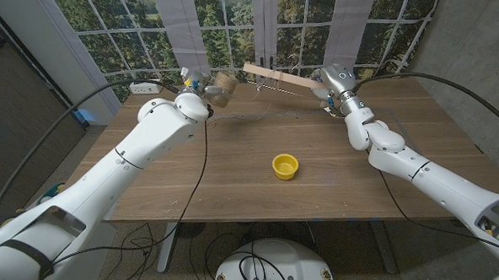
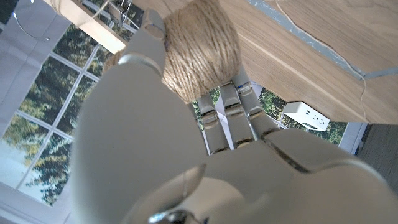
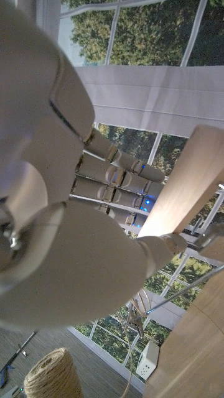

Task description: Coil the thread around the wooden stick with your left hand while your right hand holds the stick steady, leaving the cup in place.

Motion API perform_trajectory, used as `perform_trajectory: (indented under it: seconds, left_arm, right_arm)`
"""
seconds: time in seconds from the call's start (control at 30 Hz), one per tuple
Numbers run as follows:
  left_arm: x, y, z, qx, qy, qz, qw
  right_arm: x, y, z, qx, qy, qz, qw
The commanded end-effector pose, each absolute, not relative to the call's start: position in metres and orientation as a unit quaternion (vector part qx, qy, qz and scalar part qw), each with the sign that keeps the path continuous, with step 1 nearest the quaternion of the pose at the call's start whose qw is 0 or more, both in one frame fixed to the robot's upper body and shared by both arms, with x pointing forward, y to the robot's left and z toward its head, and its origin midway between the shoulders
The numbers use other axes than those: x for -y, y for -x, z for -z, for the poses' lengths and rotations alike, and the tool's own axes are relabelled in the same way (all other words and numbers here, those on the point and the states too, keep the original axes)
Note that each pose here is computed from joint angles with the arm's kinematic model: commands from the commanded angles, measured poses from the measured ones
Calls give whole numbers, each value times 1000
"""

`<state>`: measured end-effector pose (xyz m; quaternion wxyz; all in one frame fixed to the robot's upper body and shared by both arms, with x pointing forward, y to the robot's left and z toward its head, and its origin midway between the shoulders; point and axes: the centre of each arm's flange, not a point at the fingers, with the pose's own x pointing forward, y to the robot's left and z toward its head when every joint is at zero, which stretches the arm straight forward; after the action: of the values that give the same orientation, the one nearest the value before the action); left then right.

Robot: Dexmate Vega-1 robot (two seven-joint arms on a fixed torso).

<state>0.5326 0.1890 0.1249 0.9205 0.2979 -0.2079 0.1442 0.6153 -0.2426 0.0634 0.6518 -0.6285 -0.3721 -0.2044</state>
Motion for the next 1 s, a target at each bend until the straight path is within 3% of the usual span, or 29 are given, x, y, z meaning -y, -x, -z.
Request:
perform_trajectory:
  seconds: [0.03,1.0]
  left_arm:
    - [-188,-530,-124,142,-429,-157,878]
    - [-154,-548,-106,86,-636,-169,748]
  right_arm:
    - [228,-620,-68,303,665,114,673]
    - [211,-641,-62,164,710,18,684]
